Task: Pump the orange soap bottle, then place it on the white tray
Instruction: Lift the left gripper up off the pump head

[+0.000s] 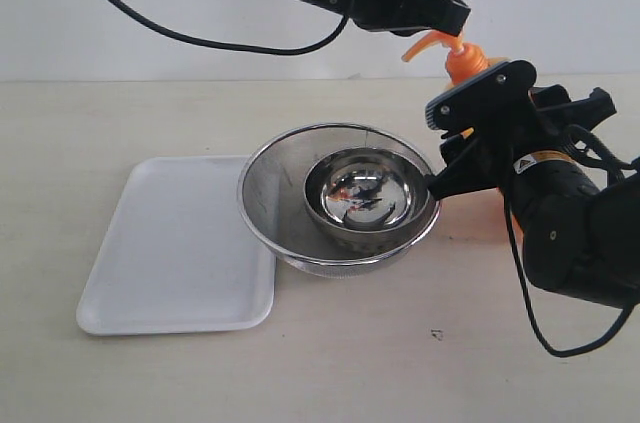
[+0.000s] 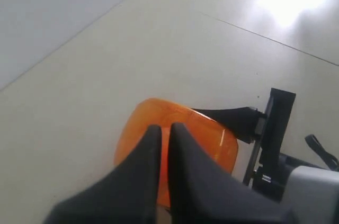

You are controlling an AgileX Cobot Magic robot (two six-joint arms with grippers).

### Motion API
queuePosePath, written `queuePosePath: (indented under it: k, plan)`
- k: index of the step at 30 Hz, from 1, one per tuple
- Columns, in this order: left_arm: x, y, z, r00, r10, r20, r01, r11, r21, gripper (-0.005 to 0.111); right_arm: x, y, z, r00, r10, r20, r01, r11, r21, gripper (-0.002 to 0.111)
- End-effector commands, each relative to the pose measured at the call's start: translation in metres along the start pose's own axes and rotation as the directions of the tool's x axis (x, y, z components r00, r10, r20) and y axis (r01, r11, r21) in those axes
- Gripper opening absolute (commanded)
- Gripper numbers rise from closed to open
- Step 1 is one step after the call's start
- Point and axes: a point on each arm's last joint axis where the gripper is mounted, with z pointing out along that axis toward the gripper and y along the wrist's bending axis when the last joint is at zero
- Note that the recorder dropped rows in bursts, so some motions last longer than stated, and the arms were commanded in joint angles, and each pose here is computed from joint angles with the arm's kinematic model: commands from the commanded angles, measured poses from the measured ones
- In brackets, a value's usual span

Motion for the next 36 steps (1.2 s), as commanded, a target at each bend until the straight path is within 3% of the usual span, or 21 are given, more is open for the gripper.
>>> queuePosePath:
  k: [1, 13, 28, 36]
  plan:
    - [0.019, -0.020, 0.008, 0.989, 0.080, -0.126, -0.069, 0.993, 0.091, 0.005, -0.010, 0.013, -0.002, 0.998, -0.016, 0.055, 0.022, 0.993, -0.113, 0.000]
    - [-0.018, -0.030, -0.031, 0.990, 0.138, -0.025, -0.137, 0.990, 0.042, 0.005, -0.010, 0.013, -0.002, 0.998, -0.016, 0.060, 0.022, 0.994, -0.108, 0.000]
    - [-0.072, -0.060, -0.115, 0.956, 0.257, 0.141, -0.254, 0.966, -0.037, 0.005, -0.008, 0.008, -0.002, 0.999, 0.009, 0.040, -0.007, 0.998, -0.060, 0.000]
    - [-0.078, -0.062, -0.136, 0.955, 0.269, 0.127, -0.255, 0.960, -0.116, 0.005, -0.008, 0.004, -0.001, 0.996, 0.078, 0.038, -0.077, 0.997, -0.018, 0.000]
